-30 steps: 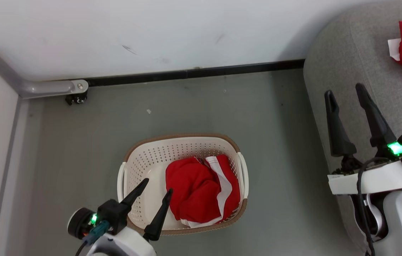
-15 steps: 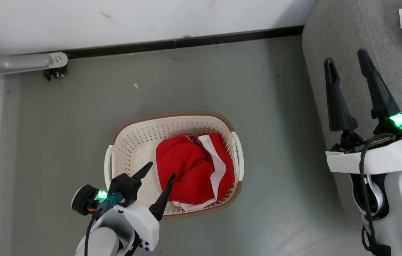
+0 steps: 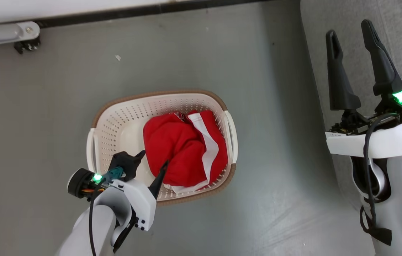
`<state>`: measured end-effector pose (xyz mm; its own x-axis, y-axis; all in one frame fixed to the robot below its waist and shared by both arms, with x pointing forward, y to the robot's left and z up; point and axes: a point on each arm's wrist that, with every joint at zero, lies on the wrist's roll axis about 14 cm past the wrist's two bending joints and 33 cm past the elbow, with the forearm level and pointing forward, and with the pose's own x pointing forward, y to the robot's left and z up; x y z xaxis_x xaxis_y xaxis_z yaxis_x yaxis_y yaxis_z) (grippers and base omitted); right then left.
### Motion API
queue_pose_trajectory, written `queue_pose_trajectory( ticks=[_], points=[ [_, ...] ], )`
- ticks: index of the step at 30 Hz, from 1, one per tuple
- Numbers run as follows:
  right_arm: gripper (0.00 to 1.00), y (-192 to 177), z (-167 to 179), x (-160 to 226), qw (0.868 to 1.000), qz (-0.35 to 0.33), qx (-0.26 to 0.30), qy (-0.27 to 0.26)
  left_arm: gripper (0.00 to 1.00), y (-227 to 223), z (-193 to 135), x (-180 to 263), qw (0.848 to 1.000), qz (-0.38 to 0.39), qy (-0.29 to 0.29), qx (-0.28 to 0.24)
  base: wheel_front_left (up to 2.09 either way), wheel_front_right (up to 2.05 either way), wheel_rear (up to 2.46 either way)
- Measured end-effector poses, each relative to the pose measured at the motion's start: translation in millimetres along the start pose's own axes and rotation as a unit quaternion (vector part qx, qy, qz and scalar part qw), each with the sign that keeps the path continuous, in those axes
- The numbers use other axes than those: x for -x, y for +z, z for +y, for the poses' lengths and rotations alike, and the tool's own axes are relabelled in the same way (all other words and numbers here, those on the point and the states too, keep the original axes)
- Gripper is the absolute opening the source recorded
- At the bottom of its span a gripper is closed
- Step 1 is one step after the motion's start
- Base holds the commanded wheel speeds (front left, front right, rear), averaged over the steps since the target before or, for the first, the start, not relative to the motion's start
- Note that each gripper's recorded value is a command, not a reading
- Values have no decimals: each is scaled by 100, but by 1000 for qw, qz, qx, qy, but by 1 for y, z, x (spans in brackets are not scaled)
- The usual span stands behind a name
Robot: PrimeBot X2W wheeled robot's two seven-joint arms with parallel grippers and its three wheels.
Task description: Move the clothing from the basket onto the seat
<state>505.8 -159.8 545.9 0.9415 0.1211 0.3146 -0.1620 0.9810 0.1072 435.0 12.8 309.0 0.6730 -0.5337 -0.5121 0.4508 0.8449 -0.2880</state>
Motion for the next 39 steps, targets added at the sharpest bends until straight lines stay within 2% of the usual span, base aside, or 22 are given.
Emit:
queue_pose_trajectory(
  ticks=[9, 21, 39],
  points=[
    [100, -17, -2, -16, 1000, 1, 3, 9, 100, -19, 2, -34, 999, 47, -17, 4, 0, 0, 0],
    [100, -24, 31, -46, 997, -27, -8, 74, 100, -42, 2, -69, 995, 91, -36, 11, 0, 0, 0],
    [100, -57, 24, -61, 996, -23, -4, 82, 100, -96, -4, -101, 984, 165, -65, 23, 0, 0, 0]
  ],
)
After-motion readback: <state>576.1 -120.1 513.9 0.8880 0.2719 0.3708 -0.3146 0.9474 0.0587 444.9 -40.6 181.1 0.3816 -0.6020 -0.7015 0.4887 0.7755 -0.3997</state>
